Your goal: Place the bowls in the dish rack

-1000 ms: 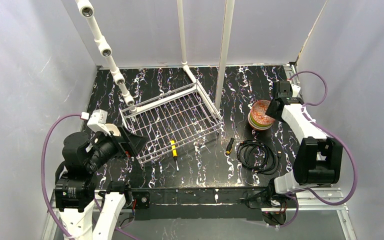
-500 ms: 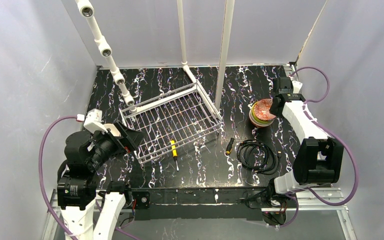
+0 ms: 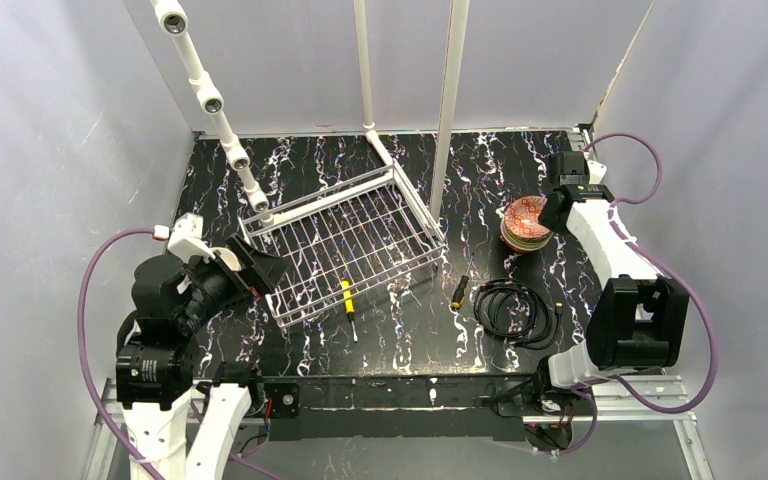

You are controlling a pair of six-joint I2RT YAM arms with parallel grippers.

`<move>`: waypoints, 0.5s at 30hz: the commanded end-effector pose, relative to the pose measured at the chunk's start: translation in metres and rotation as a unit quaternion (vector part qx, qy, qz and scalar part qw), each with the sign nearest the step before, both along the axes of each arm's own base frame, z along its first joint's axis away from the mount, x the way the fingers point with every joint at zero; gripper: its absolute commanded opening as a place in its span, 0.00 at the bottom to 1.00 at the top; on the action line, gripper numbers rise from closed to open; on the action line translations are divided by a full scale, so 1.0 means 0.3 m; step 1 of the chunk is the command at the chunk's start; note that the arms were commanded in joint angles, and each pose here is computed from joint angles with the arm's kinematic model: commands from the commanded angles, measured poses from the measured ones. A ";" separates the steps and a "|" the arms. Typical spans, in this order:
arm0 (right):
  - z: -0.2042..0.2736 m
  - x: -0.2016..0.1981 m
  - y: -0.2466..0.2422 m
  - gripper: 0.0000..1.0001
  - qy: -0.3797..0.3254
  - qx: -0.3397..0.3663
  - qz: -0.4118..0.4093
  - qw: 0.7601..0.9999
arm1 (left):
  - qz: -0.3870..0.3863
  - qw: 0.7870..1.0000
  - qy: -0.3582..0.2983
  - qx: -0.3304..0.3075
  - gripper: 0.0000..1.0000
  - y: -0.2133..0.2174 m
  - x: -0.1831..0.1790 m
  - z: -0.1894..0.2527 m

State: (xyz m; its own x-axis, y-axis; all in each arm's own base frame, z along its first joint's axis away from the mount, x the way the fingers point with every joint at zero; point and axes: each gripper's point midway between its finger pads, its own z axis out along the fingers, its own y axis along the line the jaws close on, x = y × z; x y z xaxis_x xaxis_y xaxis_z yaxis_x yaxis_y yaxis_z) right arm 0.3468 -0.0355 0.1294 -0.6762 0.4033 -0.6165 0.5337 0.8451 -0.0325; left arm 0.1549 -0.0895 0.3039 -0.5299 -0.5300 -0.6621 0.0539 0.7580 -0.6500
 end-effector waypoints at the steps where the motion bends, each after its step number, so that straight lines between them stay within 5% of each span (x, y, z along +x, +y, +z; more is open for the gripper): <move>1: 0.167 0.063 0.029 0.01 -0.083 0.031 -0.001 0.996 | -0.007 1.000 0.001 0.000 0.98 -0.006 -0.003 0.020; 15: 0.298 0.053 0.106 0.01 -0.143 0.091 0.031 0.985 | 0.034 0.998 0.019 0.050 0.98 0.060 0.062 -0.013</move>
State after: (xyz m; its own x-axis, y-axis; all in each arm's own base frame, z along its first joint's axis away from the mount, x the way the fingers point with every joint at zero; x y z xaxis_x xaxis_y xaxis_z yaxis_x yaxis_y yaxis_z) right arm 0.3506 -0.0138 0.1752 -0.6056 0.4505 -0.6560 0.4883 0.8613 0.1406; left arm 0.1714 -0.0807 0.2956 -0.5471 -0.5192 -0.6566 -0.0105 0.7886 -0.6148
